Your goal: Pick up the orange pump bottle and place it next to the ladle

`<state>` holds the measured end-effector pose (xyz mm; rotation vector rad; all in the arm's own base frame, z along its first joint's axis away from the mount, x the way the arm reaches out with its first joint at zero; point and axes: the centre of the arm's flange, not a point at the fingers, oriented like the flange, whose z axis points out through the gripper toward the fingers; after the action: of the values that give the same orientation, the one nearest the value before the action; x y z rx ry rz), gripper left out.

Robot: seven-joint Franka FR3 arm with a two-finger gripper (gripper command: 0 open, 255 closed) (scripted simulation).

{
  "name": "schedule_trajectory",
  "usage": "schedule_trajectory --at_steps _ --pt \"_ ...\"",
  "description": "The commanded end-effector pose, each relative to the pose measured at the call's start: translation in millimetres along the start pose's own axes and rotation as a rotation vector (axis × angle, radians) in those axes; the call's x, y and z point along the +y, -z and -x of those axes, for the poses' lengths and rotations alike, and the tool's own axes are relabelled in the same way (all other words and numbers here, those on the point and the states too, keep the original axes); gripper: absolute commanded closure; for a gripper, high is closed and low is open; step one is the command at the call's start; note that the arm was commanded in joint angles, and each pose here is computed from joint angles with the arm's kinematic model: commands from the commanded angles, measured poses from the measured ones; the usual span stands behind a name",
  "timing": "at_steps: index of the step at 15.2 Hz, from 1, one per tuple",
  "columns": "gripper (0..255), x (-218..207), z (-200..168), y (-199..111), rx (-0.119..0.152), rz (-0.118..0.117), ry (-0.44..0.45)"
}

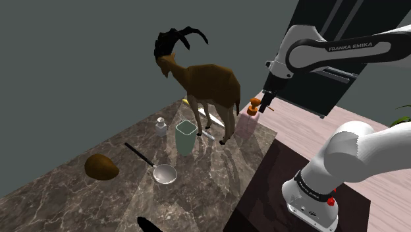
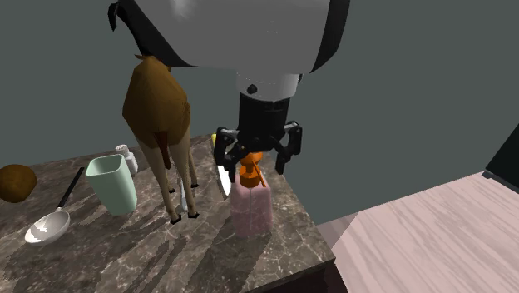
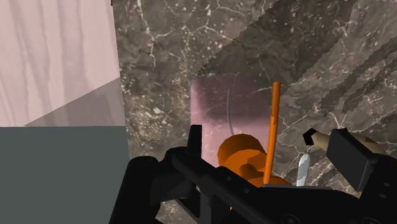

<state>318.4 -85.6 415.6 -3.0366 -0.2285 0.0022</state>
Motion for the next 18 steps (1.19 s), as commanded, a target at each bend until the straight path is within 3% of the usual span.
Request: schedule_trajectory --at_steps 1,7,8,18 --pt "0 -0.4 0.6 -3.5 0.001 0.000 0.000" --pt "0 -0.4 0.5 -3.5 0.001 0.000 0.000" --pt "255 -0.4 0.5 -3.5 0.001 0.000 0.000" --pt "255 -0.9 0.6 1.7 0.001 0.000 0.000"
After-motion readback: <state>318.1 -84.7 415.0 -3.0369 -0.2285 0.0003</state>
